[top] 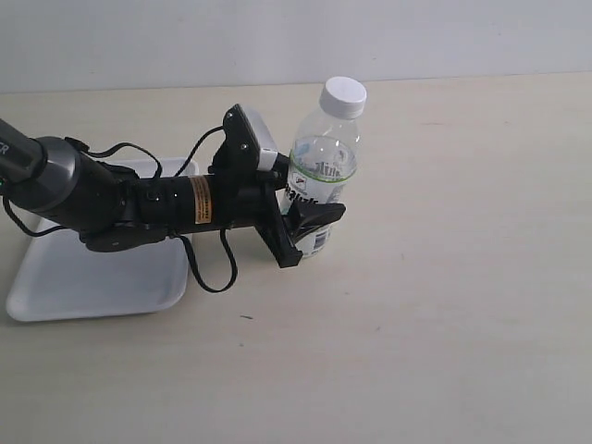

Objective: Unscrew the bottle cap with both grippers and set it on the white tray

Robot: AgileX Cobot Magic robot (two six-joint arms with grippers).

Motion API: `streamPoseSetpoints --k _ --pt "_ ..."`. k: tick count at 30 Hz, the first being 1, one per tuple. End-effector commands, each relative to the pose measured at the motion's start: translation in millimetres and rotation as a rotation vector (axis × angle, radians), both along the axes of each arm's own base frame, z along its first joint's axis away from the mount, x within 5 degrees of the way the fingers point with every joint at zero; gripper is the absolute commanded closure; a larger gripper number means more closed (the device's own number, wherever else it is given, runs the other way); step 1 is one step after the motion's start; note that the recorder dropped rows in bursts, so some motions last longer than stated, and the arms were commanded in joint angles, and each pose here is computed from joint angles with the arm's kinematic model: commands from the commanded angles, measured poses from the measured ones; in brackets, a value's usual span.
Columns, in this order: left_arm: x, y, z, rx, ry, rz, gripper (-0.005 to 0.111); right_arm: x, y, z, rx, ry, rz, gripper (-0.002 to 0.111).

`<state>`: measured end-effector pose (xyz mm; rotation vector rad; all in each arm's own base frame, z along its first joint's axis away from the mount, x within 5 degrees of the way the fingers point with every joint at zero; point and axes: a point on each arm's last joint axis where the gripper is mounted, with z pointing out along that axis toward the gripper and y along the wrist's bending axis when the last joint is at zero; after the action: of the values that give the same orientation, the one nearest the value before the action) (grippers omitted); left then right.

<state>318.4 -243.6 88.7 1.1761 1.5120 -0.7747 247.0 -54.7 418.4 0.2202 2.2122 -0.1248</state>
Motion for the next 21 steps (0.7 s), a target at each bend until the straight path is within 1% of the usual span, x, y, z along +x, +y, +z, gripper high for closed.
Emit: streamPoseSetpoints --k 1,2,4,6,11,13,16,21 --pt "1 2 -1 0.045 0.001 0.008 0.107 30 19 -30 0.254 0.254 0.205 0.108" --pt "1 2 -1 0.047 0.002 0.009 0.107 36 28 -36 0.318 0.292 0.255 0.108" --pt "1 2 -2 0.052 0.002 0.008 0.107 45 43 -48 0.343 0.376 0.340 0.108" --pt "1 2 -2 0.053 0.001 0.006 0.107 53 61 -59 0.306 0.458 0.403 0.108" --pt "1 2 -2 0.053 0.001 0.004 0.107 70 110 -81 0.221 0.572 0.470 0.108" --pt "1 2 -2 0.053 0.001 0.004 0.107 77 130 -85 0.192 0.590 0.527 0.108" --pt "1 2 -2 0.053 0.001 0.004 0.107 88 154 -83 0.175 0.578 0.590 0.108" --pt "1 2 -2 0.053 0.001 0.004 0.107 100 174 -66 0.157 0.508 0.644 0.107"
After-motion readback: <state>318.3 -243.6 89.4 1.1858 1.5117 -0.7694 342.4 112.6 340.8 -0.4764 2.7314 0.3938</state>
